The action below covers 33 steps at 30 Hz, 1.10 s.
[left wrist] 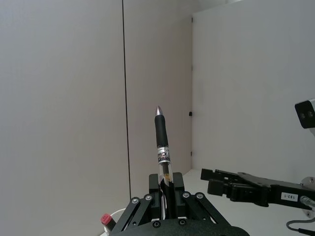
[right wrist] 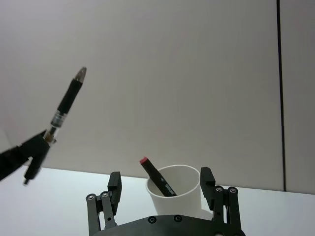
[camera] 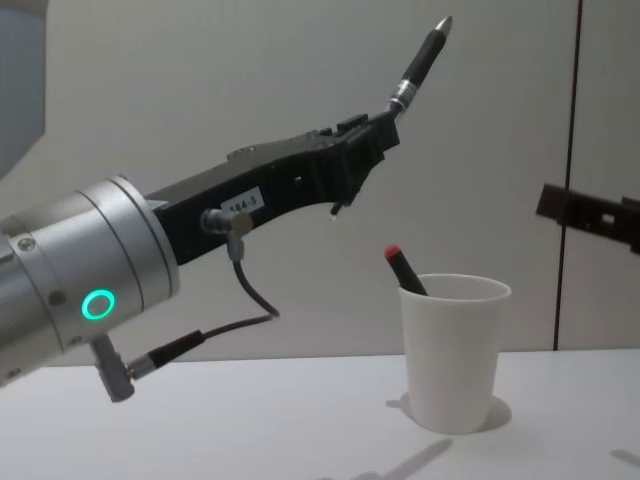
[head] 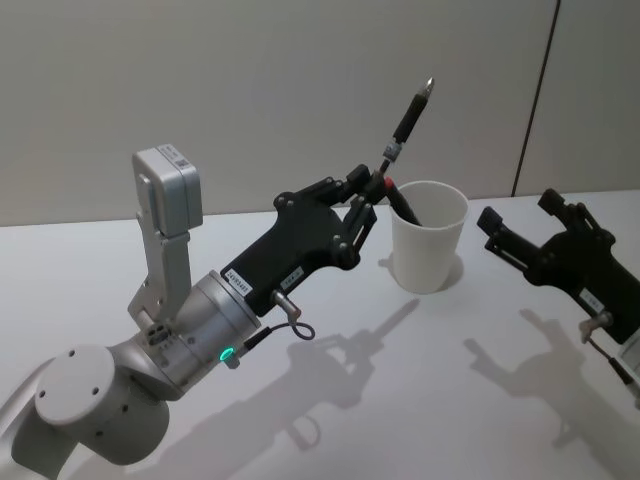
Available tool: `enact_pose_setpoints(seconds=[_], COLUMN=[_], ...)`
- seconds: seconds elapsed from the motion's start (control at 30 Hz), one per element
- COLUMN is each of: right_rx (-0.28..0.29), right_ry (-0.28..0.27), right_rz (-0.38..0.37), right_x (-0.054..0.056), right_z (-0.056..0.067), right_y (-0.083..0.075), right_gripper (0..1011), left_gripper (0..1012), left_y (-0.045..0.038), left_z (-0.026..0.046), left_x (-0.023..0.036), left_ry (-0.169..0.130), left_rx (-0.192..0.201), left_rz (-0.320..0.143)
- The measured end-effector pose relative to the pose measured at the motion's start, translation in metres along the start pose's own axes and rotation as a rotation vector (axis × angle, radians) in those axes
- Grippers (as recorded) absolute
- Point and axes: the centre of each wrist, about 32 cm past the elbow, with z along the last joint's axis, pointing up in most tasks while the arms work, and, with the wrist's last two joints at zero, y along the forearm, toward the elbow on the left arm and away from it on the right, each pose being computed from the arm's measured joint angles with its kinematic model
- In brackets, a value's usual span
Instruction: Place the pen into the pen holder.
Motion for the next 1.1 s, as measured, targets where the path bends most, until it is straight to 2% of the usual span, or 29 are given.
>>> enact_pose_setpoints(seconds=[0.33, 0.57, 1.1], right_rx=[0.044, 0.074, 0.109], right_ry=[0.147, 0.252, 0.383], right_rz=[0.038, 0.088, 0.182], right_x=[-0.003, -0.011, -0.030], right_z=[0.005, 0.010, 0.019], right_y=[0.001, 0.009, 0.026], right_gripper=[1001, 1001, 1001], left_gripper=[163, 163, 163], left_y=[0.0000, 0.0000, 0.0000], left_z=[0.0000, 0.0000, 0.0000], left_x=[0.0000, 0.0000, 0.0000], left_ry=[0.000, 0.000, 0.000], left_rx=[0.000, 0.000, 0.000], left_rz=[-0.001, -0.001, -0.001])
